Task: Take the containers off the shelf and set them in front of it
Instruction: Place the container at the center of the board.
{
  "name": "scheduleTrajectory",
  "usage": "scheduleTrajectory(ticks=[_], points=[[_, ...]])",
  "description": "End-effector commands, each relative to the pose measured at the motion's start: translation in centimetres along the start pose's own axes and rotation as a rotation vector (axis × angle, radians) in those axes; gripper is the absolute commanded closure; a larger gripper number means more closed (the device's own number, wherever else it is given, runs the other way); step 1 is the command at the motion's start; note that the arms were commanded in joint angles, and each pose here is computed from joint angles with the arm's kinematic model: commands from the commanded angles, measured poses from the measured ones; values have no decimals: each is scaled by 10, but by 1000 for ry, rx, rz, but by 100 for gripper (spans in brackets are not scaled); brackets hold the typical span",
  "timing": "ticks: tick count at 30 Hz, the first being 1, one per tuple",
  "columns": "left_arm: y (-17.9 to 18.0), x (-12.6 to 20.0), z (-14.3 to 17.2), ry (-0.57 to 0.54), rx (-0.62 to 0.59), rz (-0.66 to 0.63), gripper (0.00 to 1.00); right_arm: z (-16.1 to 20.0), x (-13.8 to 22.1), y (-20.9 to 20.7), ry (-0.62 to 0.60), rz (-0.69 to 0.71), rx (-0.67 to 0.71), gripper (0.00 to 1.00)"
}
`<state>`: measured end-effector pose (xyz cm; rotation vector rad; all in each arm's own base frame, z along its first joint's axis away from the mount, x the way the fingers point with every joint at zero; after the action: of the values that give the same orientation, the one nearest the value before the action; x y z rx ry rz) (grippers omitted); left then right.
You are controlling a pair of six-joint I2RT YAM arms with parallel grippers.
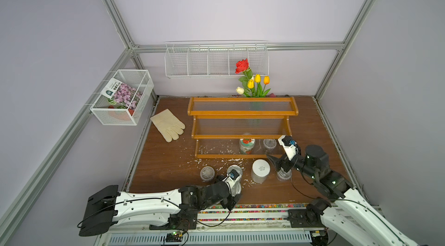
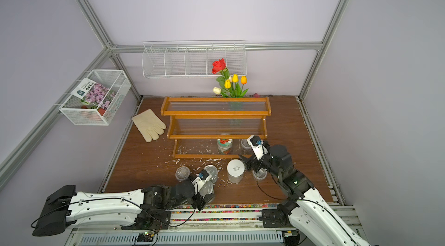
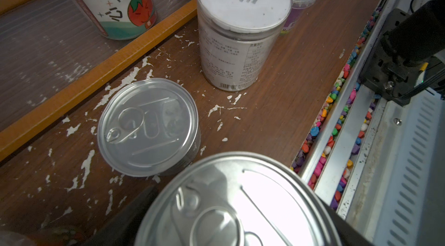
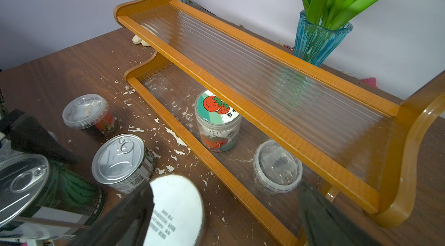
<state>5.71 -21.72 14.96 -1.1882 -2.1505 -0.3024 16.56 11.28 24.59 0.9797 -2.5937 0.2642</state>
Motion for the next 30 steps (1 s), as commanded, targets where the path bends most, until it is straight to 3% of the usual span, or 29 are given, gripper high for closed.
scheduleTrajectory(ticks=[1,6,12,24,30], points=[[-2,3,-8,-9,17,-1,13,3,-3,0,0,-1,-1,4],[-7,1,-14,-11,21,16,20,5,-4,0,9,-4,1,4],[-9,-4,-16,-9,16,13,20,7,-3,0,9,-2,4,4],[-5,-8,-15,-4,3,-43,11,6,-2,2,3,-24,-12,4],[-5,-4,-19,-15,-6,-45,4,-1,-14,3,-48,-75,-130,4]])
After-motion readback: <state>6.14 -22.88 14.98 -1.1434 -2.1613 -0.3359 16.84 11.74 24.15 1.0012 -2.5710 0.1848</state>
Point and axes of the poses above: each gripper's point midway between its finger pads, its own x axis back along the fingers, its own y axis along the line the jaws close on, z = x × y, the point moved 9 cm from there along x, back along the fingers
